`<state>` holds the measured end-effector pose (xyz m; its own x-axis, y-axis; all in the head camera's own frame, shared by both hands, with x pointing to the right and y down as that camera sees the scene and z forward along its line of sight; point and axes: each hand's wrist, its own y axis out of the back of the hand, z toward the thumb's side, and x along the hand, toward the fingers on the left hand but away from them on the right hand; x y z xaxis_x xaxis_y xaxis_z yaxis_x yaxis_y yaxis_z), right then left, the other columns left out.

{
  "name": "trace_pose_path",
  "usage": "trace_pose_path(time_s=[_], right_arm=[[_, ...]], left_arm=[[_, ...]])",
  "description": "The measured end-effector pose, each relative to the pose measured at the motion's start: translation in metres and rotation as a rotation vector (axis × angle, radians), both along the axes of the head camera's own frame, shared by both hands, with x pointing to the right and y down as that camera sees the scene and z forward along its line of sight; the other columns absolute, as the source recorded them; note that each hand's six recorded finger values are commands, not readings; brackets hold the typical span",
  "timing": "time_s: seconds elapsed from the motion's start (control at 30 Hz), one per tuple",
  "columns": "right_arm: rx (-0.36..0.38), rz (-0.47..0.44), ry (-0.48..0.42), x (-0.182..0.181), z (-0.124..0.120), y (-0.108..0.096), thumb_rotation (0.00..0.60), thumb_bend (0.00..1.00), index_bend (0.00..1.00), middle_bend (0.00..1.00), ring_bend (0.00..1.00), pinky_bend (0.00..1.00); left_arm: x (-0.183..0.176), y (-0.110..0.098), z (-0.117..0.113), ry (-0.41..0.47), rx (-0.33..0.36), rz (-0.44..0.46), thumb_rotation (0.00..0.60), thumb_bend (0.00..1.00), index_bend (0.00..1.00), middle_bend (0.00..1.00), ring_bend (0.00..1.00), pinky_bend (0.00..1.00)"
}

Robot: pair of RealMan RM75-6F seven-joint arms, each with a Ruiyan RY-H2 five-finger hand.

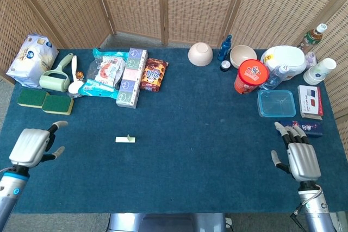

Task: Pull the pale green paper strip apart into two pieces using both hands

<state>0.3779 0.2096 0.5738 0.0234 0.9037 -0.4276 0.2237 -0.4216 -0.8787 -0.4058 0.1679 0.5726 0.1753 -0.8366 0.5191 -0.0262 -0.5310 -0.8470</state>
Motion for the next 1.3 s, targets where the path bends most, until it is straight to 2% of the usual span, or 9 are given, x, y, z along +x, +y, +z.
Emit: trace_pose_path(time_s=[0.1,0.27,0.4,0.53,0.67,1.3], right_arm=[[0.001,0.002,0.001,0.0,-0.001,-0.001,0.6,0.45,0.08,0.25,0.17,0.11],[0.005,0.009,0.002,0.002,-0.002,0.0,0.6,0.45,0.08,0.25,0.17,0.11],[0.002,0.012,0.003,0.003,-0.001,0.0,0.6,0.45,0.08,0.25,0.17,0.11],[0.0,0.017,0.004,0.004,0.0,0.0,0.6,0.45,0.08,0.25,0.17,0.11],[0.001,0.014,0.001,0.003,0.001,-0.001,0.6,0.45,0.08,0.25,0.17,0.11],[-0.013,0.032,0.005,0.01,0.005,0.001,0.6,0.45,0.08,0.25,0.19,0.11]], left_arm=[[0.006,-0.009,0.008,0.001,-0.015,0.033,0.6,0.22,0.28,0.96,0.92,1.0],[0.017,-0.018,0.019,-0.005,-0.033,0.074,0.6,0.23,0.31,0.99,0.96,1.0],[0.027,-0.021,0.028,-0.009,-0.059,0.1,0.6,0.24,0.37,1.0,0.98,1.0],[0.037,-0.024,0.036,-0.02,-0.077,0.127,0.6,0.3,0.39,1.0,0.98,1.0],[0.046,-0.025,0.045,-0.03,-0.104,0.148,0.6,0.3,0.4,1.0,0.98,1.0],[0.082,-0.024,0.093,-0.026,-0.178,0.135,0.6,0.27,0.44,1.0,0.98,1.0]])
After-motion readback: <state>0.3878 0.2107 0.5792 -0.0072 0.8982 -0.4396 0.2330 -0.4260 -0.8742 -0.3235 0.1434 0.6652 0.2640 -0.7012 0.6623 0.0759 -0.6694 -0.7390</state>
